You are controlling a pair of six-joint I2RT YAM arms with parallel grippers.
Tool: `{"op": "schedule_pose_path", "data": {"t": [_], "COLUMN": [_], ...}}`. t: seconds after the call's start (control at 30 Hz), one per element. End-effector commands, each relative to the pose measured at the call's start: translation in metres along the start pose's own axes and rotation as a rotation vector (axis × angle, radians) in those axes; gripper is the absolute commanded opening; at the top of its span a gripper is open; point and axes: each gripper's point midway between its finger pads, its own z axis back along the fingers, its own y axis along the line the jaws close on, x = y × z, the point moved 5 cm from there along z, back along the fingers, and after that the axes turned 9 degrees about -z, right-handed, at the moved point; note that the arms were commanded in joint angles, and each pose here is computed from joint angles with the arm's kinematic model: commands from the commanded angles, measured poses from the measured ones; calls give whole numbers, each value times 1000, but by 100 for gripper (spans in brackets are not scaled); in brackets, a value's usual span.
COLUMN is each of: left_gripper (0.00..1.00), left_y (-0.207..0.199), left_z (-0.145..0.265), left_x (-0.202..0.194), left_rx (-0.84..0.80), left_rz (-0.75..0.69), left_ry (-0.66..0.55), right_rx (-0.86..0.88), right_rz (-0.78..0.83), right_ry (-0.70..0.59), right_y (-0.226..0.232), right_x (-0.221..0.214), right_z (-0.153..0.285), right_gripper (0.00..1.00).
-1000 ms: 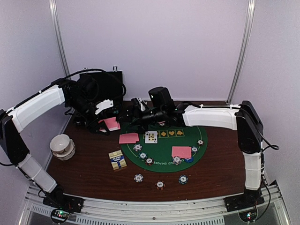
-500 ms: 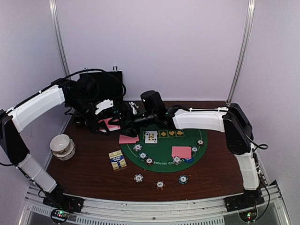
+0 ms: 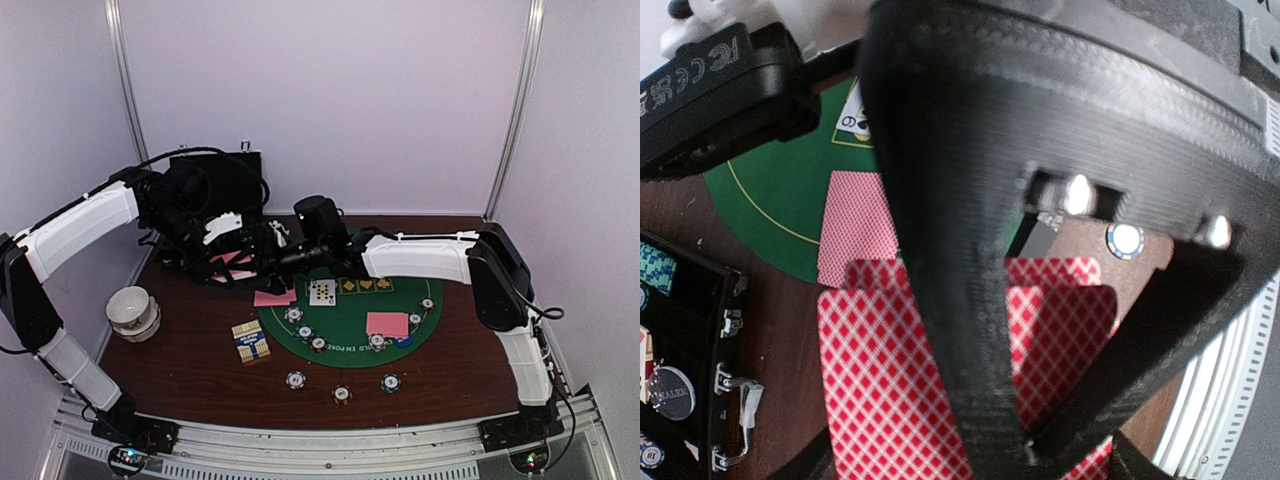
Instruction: Distribute texas hold em gaming equipment
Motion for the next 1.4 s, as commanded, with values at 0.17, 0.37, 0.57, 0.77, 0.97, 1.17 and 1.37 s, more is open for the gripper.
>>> {"op": "schedule_pose_path", "data": {"t": [0.17, 0.37, 0.57, 0.77, 0.97, 1.17, 1.37], "left_gripper": [0, 0, 0, 0, 0, 0, 0], "left_y": [0, 1, 1, 2, 3, 4, 4], "left_z": [10, 11, 10, 9, 7, 6, 7], "left_x": [10, 11, 10, 9, 6, 5, 6], "left_rx": [16, 20, 19, 19, 30, 32, 32], "left_rz": [-40, -42, -42, -40, -43, -44, -44], "left_ry": [-42, -43, -38, -32, -9, -4, -6], "right_rx": [-64, -47, 1, 52, 89, 101, 109], "right_rz": [-29, -15, 11, 26, 17, 26, 19], "right_ry": [-77, -85, -84, -89, -86, -79, -51], "right_y": [-17, -8, 13, 31, 38, 45, 43], "right_x": [17, 17, 15, 12, 8, 1, -3], "right_z": [31, 42, 49, 57, 62, 64, 57], "right_gripper": [65, 59, 52, 38, 27, 25, 28]}}
